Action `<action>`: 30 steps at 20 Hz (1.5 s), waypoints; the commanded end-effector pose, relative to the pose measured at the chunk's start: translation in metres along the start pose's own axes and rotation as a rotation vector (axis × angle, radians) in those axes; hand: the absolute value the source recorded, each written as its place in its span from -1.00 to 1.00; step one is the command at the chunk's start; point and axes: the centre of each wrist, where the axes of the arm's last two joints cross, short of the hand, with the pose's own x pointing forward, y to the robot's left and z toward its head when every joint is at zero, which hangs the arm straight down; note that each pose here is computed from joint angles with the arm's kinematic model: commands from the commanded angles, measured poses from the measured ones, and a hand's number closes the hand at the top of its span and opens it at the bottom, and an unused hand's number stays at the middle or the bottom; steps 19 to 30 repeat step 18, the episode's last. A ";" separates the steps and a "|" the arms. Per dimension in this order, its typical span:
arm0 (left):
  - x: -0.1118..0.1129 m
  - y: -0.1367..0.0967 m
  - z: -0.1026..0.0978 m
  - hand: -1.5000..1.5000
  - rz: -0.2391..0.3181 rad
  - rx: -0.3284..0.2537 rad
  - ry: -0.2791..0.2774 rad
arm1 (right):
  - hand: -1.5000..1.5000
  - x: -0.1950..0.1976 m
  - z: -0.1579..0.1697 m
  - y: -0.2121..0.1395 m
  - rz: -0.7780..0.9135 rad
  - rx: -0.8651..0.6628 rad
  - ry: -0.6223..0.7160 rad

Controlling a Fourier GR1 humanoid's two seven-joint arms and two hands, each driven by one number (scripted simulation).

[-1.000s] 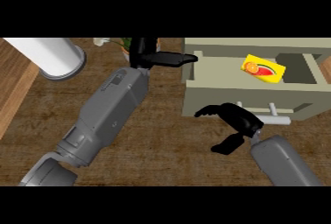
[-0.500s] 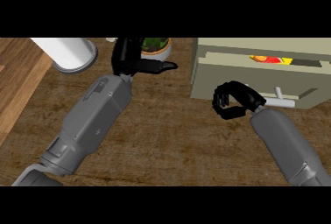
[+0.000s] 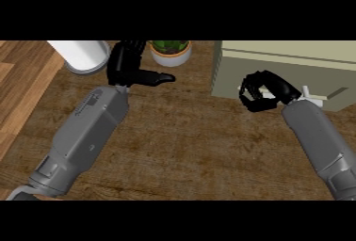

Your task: Pick up the cup, place it into the drawer and close the drawer

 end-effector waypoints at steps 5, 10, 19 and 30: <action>0.005 0.007 0.004 -1.00 0.027 -0.046 0.011 | 1.00 0.028 0.000 -0.083 0.017 -0.221 0.029; -0.002 0.016 0.014 -1.00 0.013 -0.044 0.016 | 1.00 0.034 0.010 -0.106 0.004 -0.224 -0.009; -0.005 0.018 0.021 -1.00 0.036 -0.072 0.027 | 1.00 0.032 0.021 -0.114 -0.046 -0.207 -0.025; -0.005 0.018 0.021 -1.00 0.036 -0.072 0.027 | 1.00 0.032 0.021 -0.114 -0.046 -0.207 -0.025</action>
